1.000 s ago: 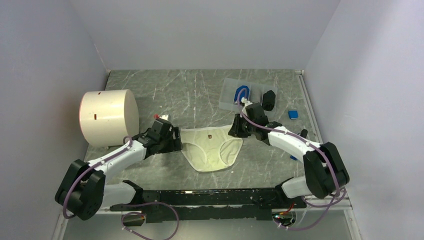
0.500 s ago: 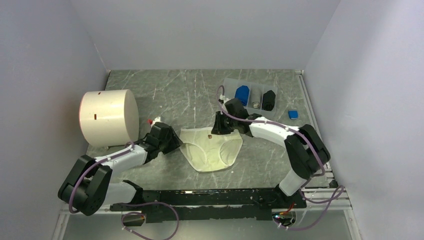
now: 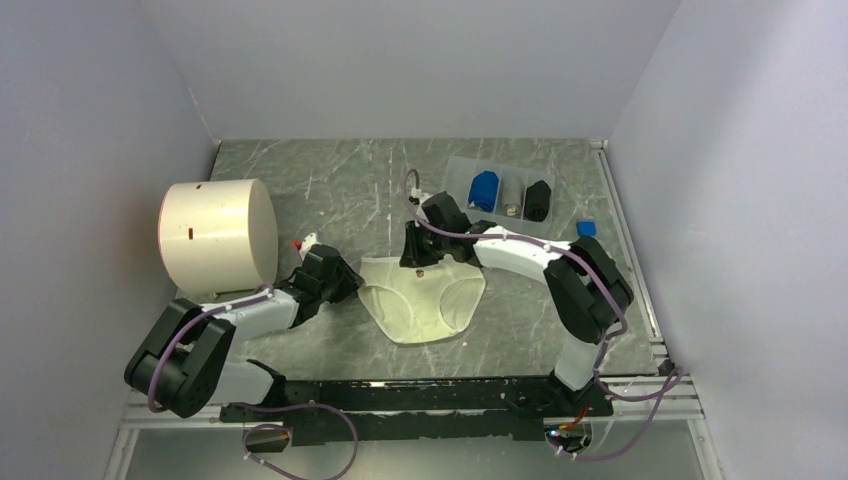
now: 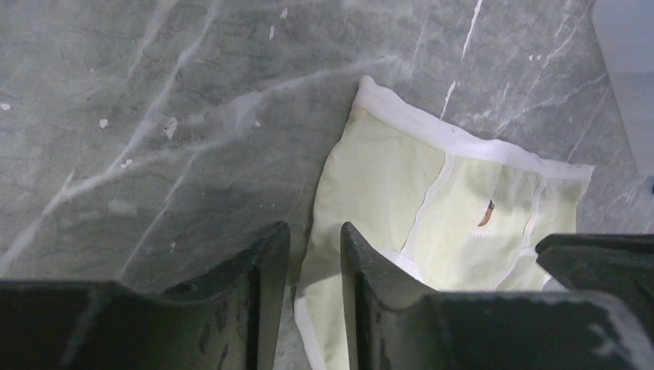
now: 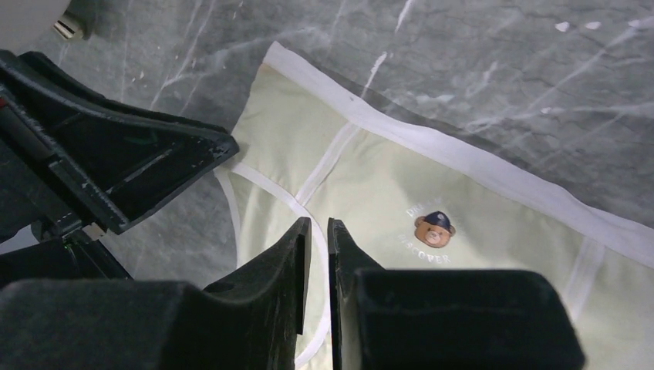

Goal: Roll the underwear
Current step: Fold the underwear at the center of the board.

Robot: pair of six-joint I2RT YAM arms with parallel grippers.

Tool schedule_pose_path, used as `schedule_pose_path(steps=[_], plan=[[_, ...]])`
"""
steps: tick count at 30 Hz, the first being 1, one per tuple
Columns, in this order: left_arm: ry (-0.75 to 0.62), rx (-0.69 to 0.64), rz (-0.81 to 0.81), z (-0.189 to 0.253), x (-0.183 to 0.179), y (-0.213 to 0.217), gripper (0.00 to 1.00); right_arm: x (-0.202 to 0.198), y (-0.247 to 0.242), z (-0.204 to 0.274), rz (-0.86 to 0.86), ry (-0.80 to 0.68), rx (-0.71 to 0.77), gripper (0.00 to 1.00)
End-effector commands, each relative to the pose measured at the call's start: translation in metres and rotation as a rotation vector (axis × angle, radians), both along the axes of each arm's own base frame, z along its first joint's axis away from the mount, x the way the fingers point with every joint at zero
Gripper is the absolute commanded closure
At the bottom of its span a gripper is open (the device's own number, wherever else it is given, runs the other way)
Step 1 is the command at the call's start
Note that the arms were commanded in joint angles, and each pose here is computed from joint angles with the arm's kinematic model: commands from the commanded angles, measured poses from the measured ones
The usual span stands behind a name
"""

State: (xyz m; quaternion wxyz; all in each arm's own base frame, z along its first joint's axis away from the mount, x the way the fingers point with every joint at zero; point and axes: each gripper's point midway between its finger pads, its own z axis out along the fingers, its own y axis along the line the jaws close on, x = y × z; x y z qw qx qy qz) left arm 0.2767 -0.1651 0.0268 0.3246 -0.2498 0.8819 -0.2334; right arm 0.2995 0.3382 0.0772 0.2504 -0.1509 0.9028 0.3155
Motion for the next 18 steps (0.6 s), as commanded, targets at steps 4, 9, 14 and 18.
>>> schedule_pose_path(steps=[4,9,14,18], plan=[[0.045,0.082,0.015,-0.019,-0.004,0.013,0.73,0.010,0.031,0.011,0.023,-0.035,-0.003,0.75],[0.042,0.048,-0.027,-0.023,-0.008,0.006,0.85,0.019,0.051,0.005,-0.036,-0.033,-0.030,0.70],[0.046,0.052,-0.044,-0.022,-0.011,0.006,0.83,0.027,0.067,-0.007,-0.063,-0.051,-0.118,0.67],[0.050,0.062,-0.045,-0.021,-0.014,0.008,0.78,0.025,0.080,-0.015,-0.061,-0.050,-0.153,0.68]])
